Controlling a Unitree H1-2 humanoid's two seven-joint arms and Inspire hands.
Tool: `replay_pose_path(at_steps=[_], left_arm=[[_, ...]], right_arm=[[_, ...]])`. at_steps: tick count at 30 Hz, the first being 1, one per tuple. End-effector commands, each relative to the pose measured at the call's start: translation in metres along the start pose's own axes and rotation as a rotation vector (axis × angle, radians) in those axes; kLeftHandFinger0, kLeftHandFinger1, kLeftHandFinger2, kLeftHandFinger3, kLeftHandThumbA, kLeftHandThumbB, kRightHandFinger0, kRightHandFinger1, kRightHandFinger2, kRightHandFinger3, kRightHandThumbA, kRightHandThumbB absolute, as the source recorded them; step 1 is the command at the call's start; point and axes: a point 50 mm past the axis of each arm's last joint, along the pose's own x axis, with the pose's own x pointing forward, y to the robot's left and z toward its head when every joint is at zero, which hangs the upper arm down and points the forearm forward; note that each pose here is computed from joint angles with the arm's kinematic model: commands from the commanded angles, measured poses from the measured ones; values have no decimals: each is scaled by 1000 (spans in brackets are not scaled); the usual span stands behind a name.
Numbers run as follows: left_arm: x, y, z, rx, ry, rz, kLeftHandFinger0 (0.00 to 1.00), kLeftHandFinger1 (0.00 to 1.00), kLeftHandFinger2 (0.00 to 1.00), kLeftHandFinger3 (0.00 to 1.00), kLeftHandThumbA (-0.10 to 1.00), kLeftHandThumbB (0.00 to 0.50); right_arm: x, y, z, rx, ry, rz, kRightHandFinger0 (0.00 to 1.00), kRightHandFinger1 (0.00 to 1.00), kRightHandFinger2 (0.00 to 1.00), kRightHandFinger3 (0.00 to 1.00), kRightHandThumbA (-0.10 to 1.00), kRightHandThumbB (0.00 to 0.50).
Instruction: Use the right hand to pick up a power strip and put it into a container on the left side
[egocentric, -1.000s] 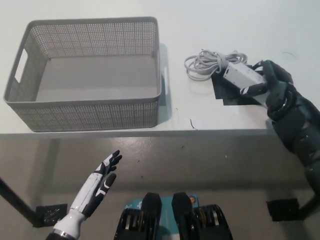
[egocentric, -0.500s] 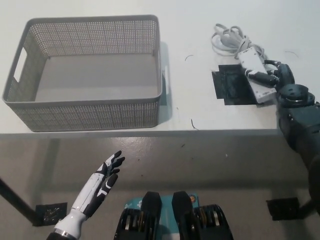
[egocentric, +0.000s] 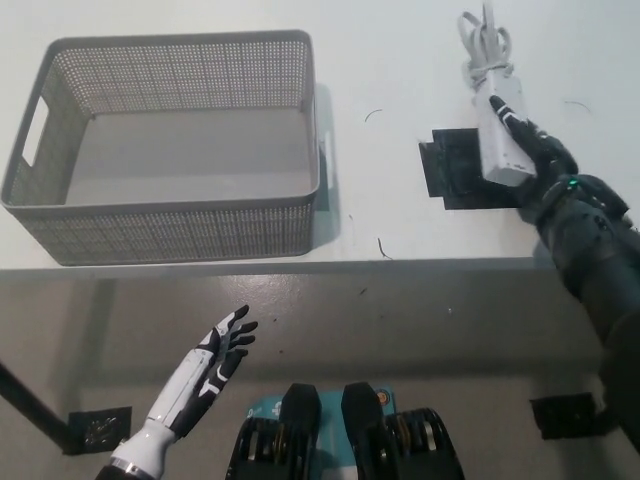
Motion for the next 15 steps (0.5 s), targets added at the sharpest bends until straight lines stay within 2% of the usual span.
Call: replay_pose_path(at_steps=[1, 2, 3, 5, 6, 7, 8, 9, 10, 12, 14, 15], left_arm=[[11, 15, 13, 63, -83, -10, 819, 845, 878, 1000, 1000, 143], [11, 14, 13, 66, -84, -11, 820, 844, 877, 1000, 1000, 145], [11, 14, 13, 69, -85, -12, 820, 845, 879, 1000, 1000, 150], [10, 14, 13, 71, -82, -16, 821, 847, 885, 1000, 1000, 159], [10, 13, 13, 70, -82, -17, 823, 848, 885, 1000, 1000, 159], [9, 13, 13, 67, -83, -18, 834, 852, 885, 1000, 1000, 151], [9, 13, 13, 68, -82, -19, 836, 852, 884, 1000, 1000, 151], [9, 13, 13, 71, -82, -19, 836, 851, 882, 1000, 1000, 151], [9, 13, 12, 71, -81, -20, 829, 845, 877, 1000, 1000, 153], [9, 13, 12, 71, -79, -23, 825, 842, 872, 1000, 1000, 155], [9, 14, 12, 75, -78, -25, 817, 834, 865, 1000, 1000, 153], [9, 14, 12, 76, -79, -28, 817, 833, 865, 1000, 1000, 150]], right_arm=[[-3, 53, -42, 412, 127, 254, 0, 0, 562, 1000, -100, 144], [-4, 56, -46, 440, 135, 264, 0, 0, 552, 1000, -100, 125], [-4, 60, -50, 469, 148, 277, 0, 2, 547, 976, -100, 135], [-5, 65, -56, 491, 167, 298, 0, 0, 562, 846, -100, 135], [-6, 66, -59, 504, 180, 319, 0, 1, 568, 655, -100, 132], [-7, 70, -61, 517, 188, 344, 0, 3, 578, 514, -100, 136], [-8, 73, -62, 523, 188, 362, 0, 4, 575, 413, -100, 135], [-8, 80, -62, 528, 189, 382, 0, 20, 579, 833, -100, 118], [-9, 85, -61, 534, 194, 407, 0, 23, 585, 823, -100, 97], [-11, 100, -57, 523, 184, 478, 0, 33, 601, 599, -100, 112], [-12, 111, -53, 514, 176, 506, 0, 59, 613, 639, -100, 136], [-14, 122, -47, 507, 165, 546, 0, 57, 609, 787, -100, 143]])
